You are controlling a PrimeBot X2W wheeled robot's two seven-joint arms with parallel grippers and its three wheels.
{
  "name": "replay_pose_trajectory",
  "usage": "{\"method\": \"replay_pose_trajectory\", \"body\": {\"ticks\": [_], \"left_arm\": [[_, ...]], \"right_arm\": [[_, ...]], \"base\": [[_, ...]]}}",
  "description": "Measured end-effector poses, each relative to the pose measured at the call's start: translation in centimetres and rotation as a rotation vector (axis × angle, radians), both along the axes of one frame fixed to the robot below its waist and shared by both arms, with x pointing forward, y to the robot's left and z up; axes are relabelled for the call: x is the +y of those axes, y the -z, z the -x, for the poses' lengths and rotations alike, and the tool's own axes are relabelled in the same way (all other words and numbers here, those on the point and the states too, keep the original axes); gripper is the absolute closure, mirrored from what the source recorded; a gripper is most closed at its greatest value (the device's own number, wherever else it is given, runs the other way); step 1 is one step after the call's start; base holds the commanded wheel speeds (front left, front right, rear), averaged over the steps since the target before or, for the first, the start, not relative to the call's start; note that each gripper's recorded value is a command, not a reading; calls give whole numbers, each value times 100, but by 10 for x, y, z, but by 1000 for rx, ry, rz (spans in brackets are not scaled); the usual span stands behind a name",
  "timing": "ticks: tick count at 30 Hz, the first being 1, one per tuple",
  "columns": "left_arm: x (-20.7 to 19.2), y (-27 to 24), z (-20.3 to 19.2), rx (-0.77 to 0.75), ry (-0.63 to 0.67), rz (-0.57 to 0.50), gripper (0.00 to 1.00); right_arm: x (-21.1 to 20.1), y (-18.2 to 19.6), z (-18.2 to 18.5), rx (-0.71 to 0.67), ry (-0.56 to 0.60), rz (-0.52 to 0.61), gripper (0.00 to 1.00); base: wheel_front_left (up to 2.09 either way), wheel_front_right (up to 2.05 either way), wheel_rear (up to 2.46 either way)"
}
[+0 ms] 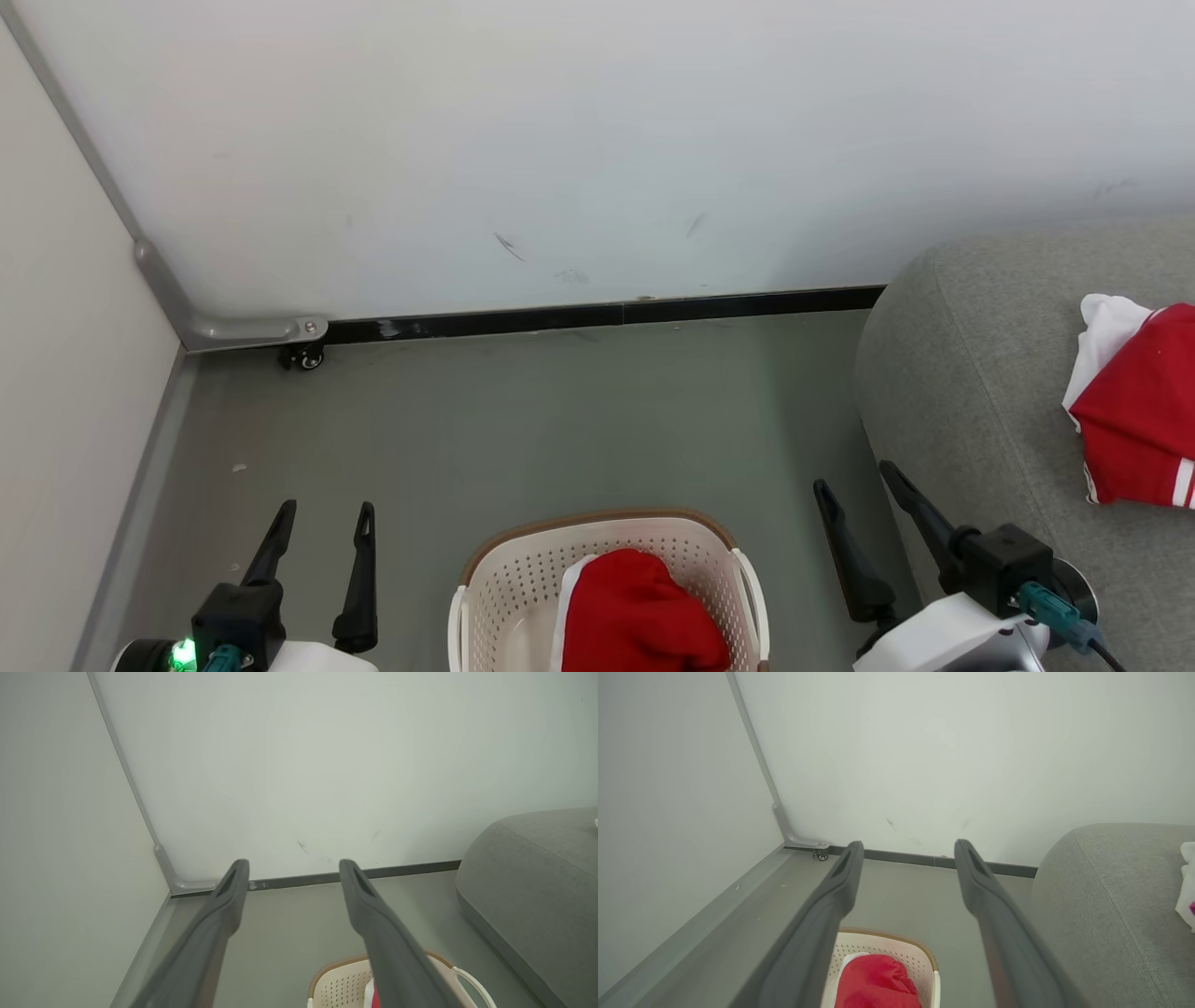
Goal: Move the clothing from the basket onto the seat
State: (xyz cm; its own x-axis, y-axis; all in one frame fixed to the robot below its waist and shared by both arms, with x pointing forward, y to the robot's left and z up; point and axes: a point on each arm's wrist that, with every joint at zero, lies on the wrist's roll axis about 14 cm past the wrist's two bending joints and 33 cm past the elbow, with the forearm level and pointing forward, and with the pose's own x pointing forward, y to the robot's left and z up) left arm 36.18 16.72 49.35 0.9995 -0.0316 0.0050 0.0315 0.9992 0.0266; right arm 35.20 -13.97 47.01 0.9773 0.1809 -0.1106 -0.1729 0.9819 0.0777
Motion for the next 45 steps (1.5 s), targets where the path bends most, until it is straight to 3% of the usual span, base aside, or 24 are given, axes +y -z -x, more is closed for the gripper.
{"method": "replay_pose_trajectory", "body": {"ticks": [27, 45], "left_arm": [[-11, 11, -3, 34, 31, 8, 0], [-46, 11, -20, 24, 198, -43, 0]], "right_arm": [[-11, -4, 7, 2, 36, -2, 0], [-27, -1, 7, 9, 81, 41, 0]], "base": [[0, 0, 0], [0, 0, 0]]}}
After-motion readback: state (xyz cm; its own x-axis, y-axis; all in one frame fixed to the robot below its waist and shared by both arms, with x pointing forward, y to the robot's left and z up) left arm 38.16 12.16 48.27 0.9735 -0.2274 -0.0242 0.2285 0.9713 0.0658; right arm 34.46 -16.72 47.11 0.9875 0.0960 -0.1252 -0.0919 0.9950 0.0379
